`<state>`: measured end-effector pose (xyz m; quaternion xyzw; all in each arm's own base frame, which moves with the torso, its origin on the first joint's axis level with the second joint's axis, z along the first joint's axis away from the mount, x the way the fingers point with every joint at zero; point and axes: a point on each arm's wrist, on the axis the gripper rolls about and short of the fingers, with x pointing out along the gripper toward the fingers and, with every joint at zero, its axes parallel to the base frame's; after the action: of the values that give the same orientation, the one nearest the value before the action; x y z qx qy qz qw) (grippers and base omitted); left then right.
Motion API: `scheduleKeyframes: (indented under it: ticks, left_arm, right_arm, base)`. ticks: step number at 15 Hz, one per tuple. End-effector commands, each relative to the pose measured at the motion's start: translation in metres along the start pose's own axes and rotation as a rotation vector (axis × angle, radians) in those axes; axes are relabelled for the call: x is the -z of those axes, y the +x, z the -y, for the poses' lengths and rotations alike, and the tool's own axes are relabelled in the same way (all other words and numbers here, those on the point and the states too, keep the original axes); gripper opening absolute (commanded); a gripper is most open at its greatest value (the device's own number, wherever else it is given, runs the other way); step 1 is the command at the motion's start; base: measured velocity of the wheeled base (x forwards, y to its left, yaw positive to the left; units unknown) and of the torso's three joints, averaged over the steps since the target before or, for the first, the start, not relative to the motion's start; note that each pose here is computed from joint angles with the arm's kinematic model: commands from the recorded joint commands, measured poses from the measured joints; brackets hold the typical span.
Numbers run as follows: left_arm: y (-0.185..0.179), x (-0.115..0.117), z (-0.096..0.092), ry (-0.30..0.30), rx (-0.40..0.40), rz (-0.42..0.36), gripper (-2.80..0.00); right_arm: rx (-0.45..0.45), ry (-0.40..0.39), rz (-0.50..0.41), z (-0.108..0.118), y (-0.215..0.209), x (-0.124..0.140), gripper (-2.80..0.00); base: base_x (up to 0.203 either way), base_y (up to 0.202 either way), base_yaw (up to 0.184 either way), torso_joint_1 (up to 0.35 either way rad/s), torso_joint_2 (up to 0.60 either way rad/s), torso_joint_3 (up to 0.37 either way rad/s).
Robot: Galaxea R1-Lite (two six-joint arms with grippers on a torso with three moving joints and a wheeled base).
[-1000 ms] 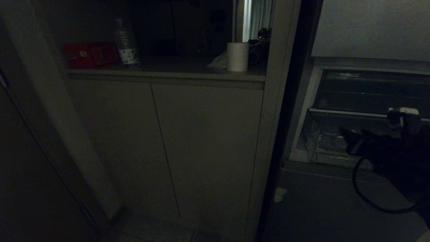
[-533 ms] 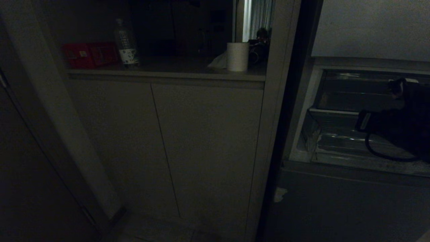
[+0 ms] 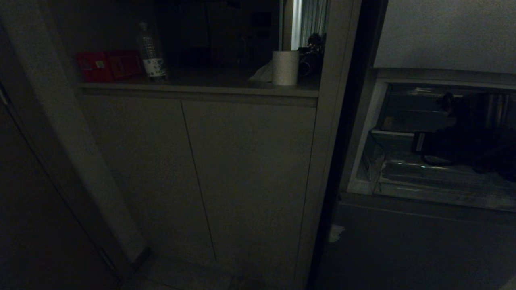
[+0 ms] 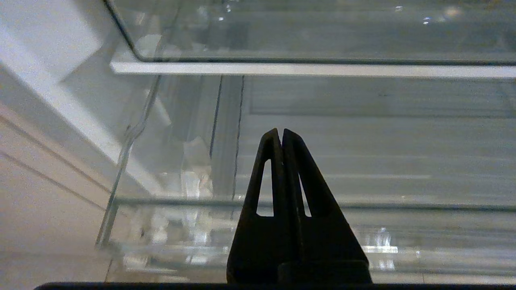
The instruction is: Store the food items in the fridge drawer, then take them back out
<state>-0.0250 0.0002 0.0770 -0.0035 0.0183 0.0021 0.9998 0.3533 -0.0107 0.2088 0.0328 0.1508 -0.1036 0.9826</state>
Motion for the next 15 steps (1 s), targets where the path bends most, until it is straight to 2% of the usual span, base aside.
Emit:
scheduleKeyframes:
  ticks: [1, 6, 8, 12, 15]
  left_arm:
    - [0.0, 0.0, 0.0, 0.0, -0.001, -0.001, -2.8]
    - [0.0, 0.0, 0.0, 0.0, -0.001, 0.0, -2.8]
    - [0.0, 0.0, 0.0, 0.0, -0.001, -0.002, -2.8]
    - [0.0, 0.0, 0.0, 0.0, -0.001, 0.0, -2.8]
    - [0.0, 0.0, 0.0, 0.0, -0.001, 0.0, -2.8]
  right_arm:
    - [0.016, -0.005, -0.03, -0.001, 0.017, 0.007, -2.8]
    - [0.029, -0.023, -0.119, 0.001, 0.012, 0.008, -2.8]
    - [0.036, -0.029, -0.169, 0.004, -0.006, 0.002, -2.8]
    - [0.038, -0.009, -0.145, 0.01, -0.046, -0.019, -2.8]
    - [0.057, -0.015, -0.178, 0.011, -0.035, -0.012, -2.8]
  base:
    - [0.0, 0.0, 0.0, 0.0, 0.0, 0.0]
    - [0.0, 0.0, 0.0, 0.0, 0.0, 0.0]
    - [0.0, 0.0, 0.0, 0.0, 0.0, 0.0]
    - [0.0, 0.0, 0.0, 0.0, 0.0, 0.0]
    - [0.0, 0.0, 0.0, 0.0, 0.0, 0.0]
